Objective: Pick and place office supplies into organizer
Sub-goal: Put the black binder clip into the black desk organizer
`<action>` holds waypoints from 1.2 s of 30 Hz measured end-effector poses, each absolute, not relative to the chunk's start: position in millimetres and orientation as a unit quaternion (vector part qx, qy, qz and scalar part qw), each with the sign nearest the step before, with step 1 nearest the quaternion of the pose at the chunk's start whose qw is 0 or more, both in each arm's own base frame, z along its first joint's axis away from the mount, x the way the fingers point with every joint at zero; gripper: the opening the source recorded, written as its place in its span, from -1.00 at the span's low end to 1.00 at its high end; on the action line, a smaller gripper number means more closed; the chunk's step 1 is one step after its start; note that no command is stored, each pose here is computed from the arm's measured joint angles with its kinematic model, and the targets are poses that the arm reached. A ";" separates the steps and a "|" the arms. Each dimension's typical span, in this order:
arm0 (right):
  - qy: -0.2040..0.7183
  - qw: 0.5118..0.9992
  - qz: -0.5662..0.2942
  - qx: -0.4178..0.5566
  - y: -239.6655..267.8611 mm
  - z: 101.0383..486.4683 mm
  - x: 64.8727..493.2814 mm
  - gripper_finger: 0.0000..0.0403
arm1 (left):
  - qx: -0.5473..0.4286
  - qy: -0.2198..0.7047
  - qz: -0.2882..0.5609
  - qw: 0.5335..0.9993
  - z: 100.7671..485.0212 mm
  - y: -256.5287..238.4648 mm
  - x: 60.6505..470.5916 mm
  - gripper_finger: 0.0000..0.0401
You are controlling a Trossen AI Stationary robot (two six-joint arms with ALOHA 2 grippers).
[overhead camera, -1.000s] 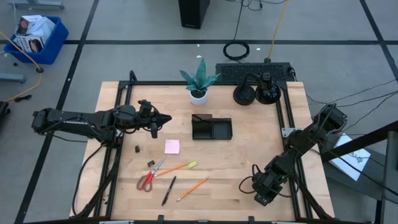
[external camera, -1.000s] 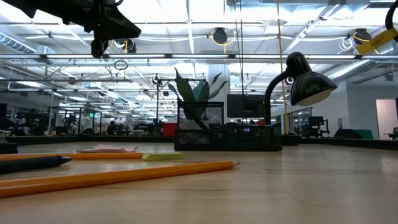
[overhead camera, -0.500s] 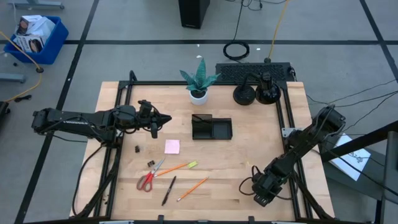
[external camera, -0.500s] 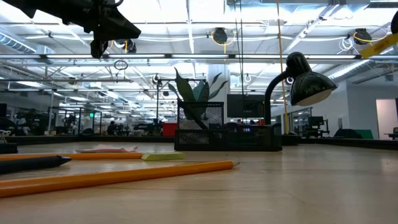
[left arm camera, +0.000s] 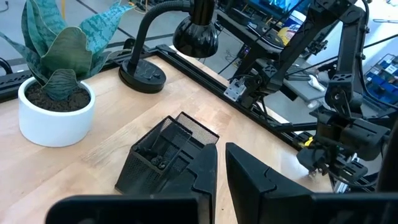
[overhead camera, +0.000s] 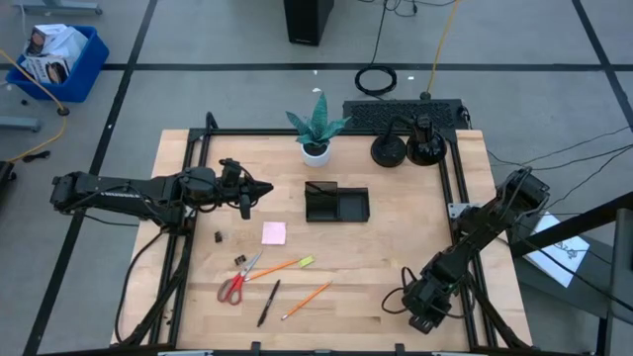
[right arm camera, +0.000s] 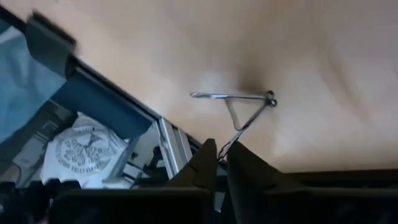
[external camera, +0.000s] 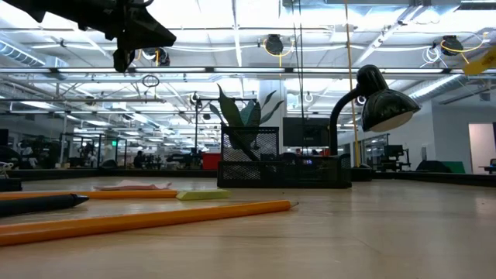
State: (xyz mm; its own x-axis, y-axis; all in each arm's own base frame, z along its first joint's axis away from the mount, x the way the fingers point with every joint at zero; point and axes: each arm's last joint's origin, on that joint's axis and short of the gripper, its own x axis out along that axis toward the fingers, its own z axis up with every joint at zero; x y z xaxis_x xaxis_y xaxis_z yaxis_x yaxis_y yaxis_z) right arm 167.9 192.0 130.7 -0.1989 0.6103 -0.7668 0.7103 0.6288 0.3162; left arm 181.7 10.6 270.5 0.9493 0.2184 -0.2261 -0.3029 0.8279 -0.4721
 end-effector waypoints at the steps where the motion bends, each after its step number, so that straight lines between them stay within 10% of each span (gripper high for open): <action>1: 0.773 0.467 -0.051 0.425 191.9 130.7 167.8 -0.96 | -0.259 0.082 0.137 0.953 270.5 10.6 181.7 -0.81; 21: 0.719 0.530 -0.074 0.444 182.1 131.8 181.0 -1.00 | -0.264 0.081 0.137 0.951 270.5 10.5 181.7 -0.81; 36: 0.542 0.669 -0.120 0.494 129.8 162.6 216.9 -1.00 | -0.274 0.081 0.134 0.949 270.4 10.3 181.8 -0.81</action>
State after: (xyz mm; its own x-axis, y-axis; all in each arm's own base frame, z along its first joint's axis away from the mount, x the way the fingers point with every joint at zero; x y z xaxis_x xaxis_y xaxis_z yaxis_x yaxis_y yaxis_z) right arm 216.9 129.8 162.6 0.3836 0.3747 -0.8441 0.6958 0.4837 0.5309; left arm 181.8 10.3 270.4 0.9510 0.2099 -0.2271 -0.2987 0.8135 -0.4990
